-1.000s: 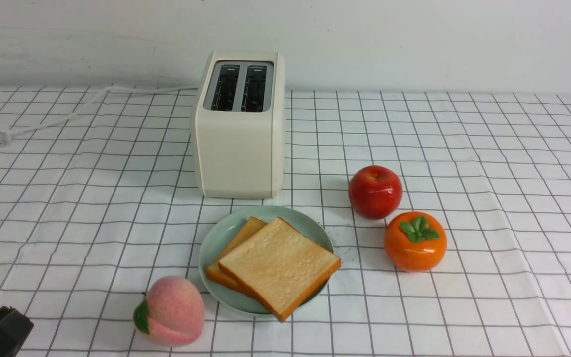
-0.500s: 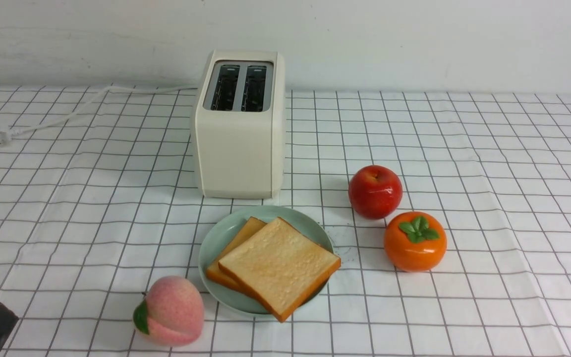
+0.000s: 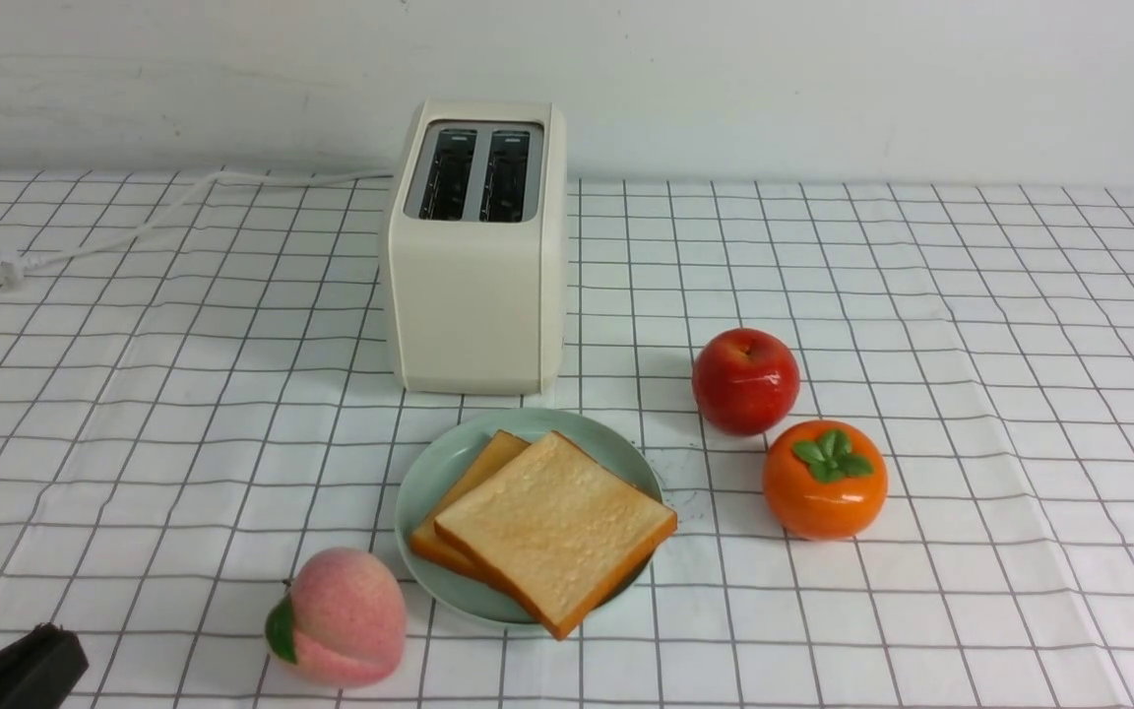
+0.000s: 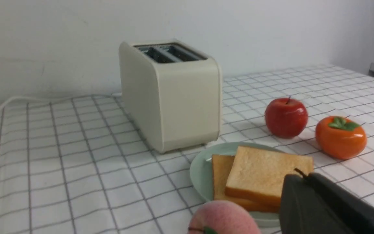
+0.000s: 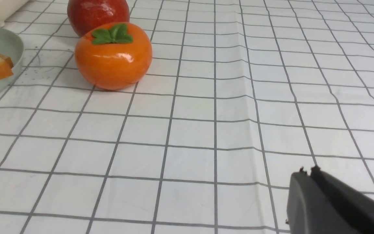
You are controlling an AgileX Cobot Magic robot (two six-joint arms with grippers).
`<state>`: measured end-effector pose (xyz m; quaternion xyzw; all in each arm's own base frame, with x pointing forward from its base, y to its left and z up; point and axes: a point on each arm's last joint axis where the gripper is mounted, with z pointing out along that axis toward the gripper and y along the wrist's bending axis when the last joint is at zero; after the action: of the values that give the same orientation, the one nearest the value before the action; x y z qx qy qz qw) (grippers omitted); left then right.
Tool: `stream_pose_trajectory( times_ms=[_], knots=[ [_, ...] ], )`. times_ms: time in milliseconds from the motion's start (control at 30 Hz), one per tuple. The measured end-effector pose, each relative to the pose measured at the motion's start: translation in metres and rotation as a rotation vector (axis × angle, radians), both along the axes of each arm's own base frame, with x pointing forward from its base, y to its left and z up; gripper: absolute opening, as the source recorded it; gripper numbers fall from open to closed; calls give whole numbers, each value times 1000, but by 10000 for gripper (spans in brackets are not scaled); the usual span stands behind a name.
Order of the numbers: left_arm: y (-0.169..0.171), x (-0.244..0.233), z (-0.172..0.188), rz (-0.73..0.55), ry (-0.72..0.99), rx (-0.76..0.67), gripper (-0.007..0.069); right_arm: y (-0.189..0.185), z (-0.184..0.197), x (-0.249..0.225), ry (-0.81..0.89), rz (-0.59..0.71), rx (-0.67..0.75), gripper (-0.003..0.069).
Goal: Take toasted bread from bread machine on white checkered table place on plate.
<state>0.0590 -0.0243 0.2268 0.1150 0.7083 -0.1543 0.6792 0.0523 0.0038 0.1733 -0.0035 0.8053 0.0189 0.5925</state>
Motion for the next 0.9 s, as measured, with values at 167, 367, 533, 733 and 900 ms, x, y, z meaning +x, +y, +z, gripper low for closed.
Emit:
stream_pose_trajectory(
  times_ms=[167, 367, 533, 733, 900],
  knots=[
    [13, -2, -12, 197, 106, -2, -13, 0, 0, 0, 0, 0, 0, 17],
    [17, -5, -44, 271, 180, -8, -13, 0, 0, 0, 0, 0, 0, 24],
    [16, -7, -58, 272, 312, -32, -13, 0, 0, 0, 0, 0, -1, 31],
    [16, -7, -58, 280, 324, -78, -13, 0, 0, 0, 1, 1, -3, 36],
    [16, -7, -58, 281, 325, -80, -13, 0, 0, 0, 1, 1, -3, 43]
  ],
)
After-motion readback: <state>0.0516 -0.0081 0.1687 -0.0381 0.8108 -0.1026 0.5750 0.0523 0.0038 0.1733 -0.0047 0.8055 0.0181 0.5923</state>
